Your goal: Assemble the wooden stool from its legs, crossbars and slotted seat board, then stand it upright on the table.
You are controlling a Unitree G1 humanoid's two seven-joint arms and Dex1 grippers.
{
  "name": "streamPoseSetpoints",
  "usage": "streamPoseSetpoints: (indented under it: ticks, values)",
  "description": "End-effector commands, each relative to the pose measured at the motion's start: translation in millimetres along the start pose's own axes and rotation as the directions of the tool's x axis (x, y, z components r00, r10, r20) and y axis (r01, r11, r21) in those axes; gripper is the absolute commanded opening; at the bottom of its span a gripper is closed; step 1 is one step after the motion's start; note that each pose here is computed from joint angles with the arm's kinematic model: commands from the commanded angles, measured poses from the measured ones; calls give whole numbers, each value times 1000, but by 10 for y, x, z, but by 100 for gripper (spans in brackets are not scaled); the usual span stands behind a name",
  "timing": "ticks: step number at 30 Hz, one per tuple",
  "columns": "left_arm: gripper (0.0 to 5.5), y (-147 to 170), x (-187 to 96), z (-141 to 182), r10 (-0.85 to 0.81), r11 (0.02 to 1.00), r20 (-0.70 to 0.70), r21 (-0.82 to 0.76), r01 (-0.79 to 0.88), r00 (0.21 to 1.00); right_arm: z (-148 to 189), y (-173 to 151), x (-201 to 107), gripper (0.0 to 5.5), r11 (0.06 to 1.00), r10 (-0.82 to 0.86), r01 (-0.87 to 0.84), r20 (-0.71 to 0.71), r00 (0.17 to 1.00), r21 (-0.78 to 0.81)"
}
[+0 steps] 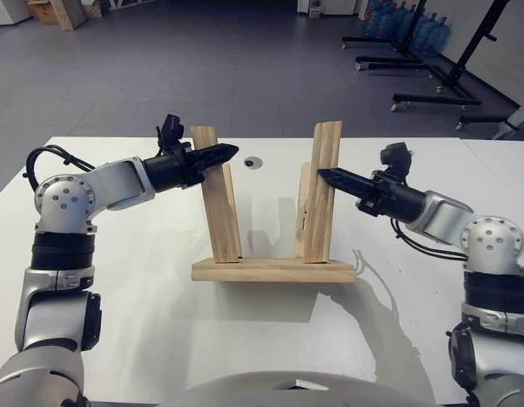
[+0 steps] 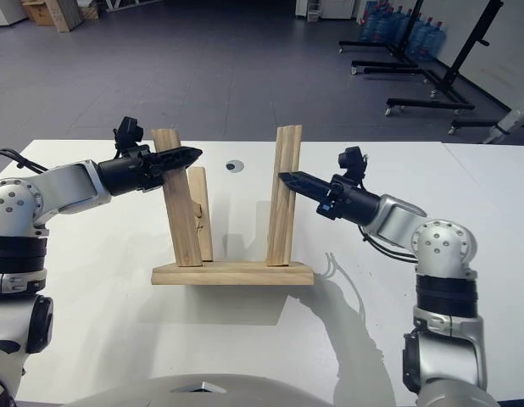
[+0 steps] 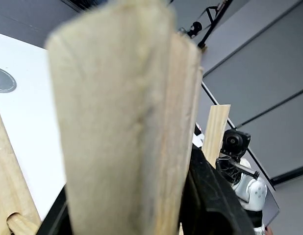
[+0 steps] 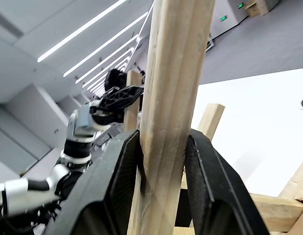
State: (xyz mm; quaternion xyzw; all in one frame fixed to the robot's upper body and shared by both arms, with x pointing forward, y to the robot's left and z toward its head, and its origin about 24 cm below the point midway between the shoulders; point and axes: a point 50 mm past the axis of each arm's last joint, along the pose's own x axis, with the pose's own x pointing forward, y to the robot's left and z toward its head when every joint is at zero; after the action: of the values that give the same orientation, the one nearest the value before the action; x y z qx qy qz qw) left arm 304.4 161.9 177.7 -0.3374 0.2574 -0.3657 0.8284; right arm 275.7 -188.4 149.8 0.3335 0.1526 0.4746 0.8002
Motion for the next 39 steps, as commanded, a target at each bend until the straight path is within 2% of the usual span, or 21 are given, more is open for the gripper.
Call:
streamPoseSetpoints:
  ticks: [1, 3, 9, 13, 19, 21, 25, 28, 30, 32, 34, 38, 39]
  values:
    - [154, 440, 69, -232, 247, 962, -15, -115, -247, 969, -225, -286, 114, 166, 983, -144, 150, -59, 988, 109]
    - [154, 459, 124, -256, 229, 960, -11, -162, -228, 973, -236, -346, 167, 206, 975, -149, 153, -35, 988, 158]
    - [251, 608, 264, -341, 213, 933, -3, -297, -204, 977, -159, -319, 269, 313, 970, -87, 71, 60, 994, 234]
    - [326, 638, 288, -291, 216, 928, 22, -316, -198, 976, -126, -283, 246, 397, 971, -80, 59, 83, 993, 232]
    - [420, 694, 151, -117, 216, 926, 111, -339, -167, 970, -136, -381, 101, 506, 962, -146, 116, 104, 984, 248]
    - [423, 664, 83, 21, 182, 928, 165, -355, -114, 969, -124, -413, 26, 537, 957, -175, 138, 127, 976, 254]
    - [423, 465, 38, 210, 75, 938, 206, -347, 2, 976, -79, -443, -65, 537, 953, -200, 155, 157, 967, 259]
    - [423, 315, 19, 373, 54, 948, 251, -318, 29, 967, -65, -461, -108, 537, 951, -215, 165, 174, 961, 262]
    - [423, 351, -109, 462, 152, 955, 271, -289, -70, 951, -46, -463, -154, 537, 950, -227, 176, 185, 956, 257]
    - [423, 543, -501, 519, 344, 925, 313, -277, -262, 885, 26, -439, -264, 537, 954, -237, 189, 200, 951, 231]
    - [423, 675, -952, 573, 465, 879, 371, -302, -369, 804, 119, -390, -421, 537, 960, -240, 199, 221, 945, 195]
    - [423, 673, -1516, 626, 507, 862, 430, -261, -434, 747, 218, -328, -694, 537, 961, -273, 259, 204, 940, 96]
    - [423, 607, -1665, 573, 482, 870, 442, -135, -475, 757, 223, -304, -773, 537, 960, -280, 280, 169, 945, 24]
